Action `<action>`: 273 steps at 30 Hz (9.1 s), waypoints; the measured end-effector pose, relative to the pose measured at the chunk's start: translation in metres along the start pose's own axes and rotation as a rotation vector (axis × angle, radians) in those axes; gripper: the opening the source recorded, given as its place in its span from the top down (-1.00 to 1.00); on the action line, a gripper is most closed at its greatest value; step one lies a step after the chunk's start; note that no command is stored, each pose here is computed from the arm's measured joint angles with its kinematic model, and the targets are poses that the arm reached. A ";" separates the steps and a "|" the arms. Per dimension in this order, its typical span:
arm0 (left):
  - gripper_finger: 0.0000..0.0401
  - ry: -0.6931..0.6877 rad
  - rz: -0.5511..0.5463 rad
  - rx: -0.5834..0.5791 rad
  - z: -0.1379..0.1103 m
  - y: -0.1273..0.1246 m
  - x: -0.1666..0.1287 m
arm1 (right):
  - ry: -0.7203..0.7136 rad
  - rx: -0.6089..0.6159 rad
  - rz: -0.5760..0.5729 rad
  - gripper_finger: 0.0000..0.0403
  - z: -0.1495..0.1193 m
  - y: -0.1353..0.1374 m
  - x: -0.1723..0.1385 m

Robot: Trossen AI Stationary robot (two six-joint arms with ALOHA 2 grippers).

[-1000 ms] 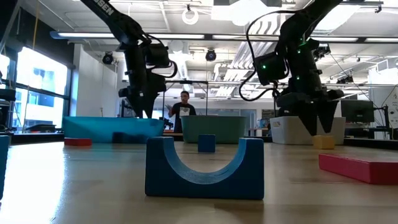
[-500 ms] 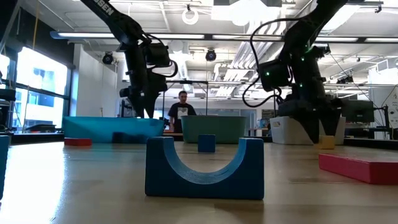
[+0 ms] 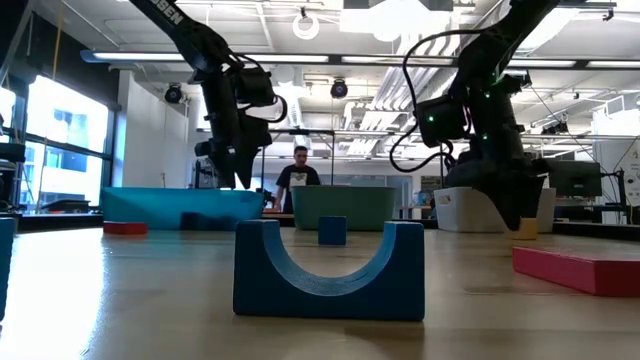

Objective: Sort & place blocks by color
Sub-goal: Put the yellow block into the grey bin, then put the blue block into the green bin

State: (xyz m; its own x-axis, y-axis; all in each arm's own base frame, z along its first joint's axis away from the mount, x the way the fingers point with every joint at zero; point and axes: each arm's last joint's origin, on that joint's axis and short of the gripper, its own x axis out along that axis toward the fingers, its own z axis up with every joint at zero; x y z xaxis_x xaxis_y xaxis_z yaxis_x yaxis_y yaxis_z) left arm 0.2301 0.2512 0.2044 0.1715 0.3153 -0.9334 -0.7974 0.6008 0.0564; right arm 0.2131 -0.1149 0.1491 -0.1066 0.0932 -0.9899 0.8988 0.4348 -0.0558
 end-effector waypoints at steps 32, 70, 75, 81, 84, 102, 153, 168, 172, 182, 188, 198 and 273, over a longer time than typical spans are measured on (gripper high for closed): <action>-0.13 -0.002 -0.010 0.000 -0.001 -0.009 -0.001 | -0.357 -0.109 -0.178 0.47 0.081 -0.065 -0.111; -0.13 -0.088 -0.261 0.097 0.005 -0.116 -0.054 | -0.297 0.003 0.011 -0.03 0.090 -0.109 -0.088; -0.13 -0.039 -0.269 0.160 -0.008 -0.135 -0.058 | -0.337 -0.010 0.018 -0.04 0.084 -0.100 -0.109; -0.13 0.061 -0.263 0.239 -0.033 -0.159 -0.065 | -0.415 0.011 0.061 -0.04 0.071 -0.085 -0.134; -0.13 0.075 -0.278 0.295 -0.046 -0.176 -0.071 | -0.436 0.008 0.086 -0.04 0.063 -0.077 -0.141; -0.13 0.011 -0.454 0.638 -0.133 -0.270 -0.113 | -0.412 -0.036 0.152 -0.04 0.027 -0.013 -0.146; -0.13 -0.203 -0.496 0.763 -0.240 -0.376 -0.069 | -0.496 -0.080 0.212 -0.04 0.017 0.018 -0.149; -0.13 -0.208 -0.489 0.775 -0.244 -0.380 -0.060 | -0.499 -0.078 0.207 -0.04 0.018 0.018 -0.149; -0.13 -0.194 -0.500 0.777 -0.248 -0.384 -0.052 | -0.499 -0.078 0.206 -0.04 0.018 0.018 -0.149; -0.13 -0.179 -0.497 0.789 -0.254 -0.389 -0.035 | -0.505 -0.075 0.202 -0.04 0.018 0.018 -0.149; -0.06 -0.166 -0.500 0.794 -0.256 -0.391 -0.030 | -0.508 -0.075 0.199 -0.04 0.018 0.018 -0.149; 0.48 -0.189 -0.502 0.827 -0.245 -0.390 -0.026 | -0.510 -0.072 0.188 -0.04 0.018 0.017 -0.149; 0.48 -0.414 -0.219 0.290 0.065 -0.065 0.010 | -0.494 0.009 0.499 -0.04 0.025 0.030 -0.159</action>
State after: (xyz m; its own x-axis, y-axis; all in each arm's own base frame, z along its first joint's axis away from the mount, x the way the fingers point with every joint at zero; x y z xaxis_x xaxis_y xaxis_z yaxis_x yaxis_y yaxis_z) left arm 0.3214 0.2631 0.2141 0.5758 0.3873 -0.7201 -0.5352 0.8443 0.0261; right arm 0.2675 -0.1392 0.3011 0.5237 -0.1393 -0.8405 0.7935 0.4389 0.4217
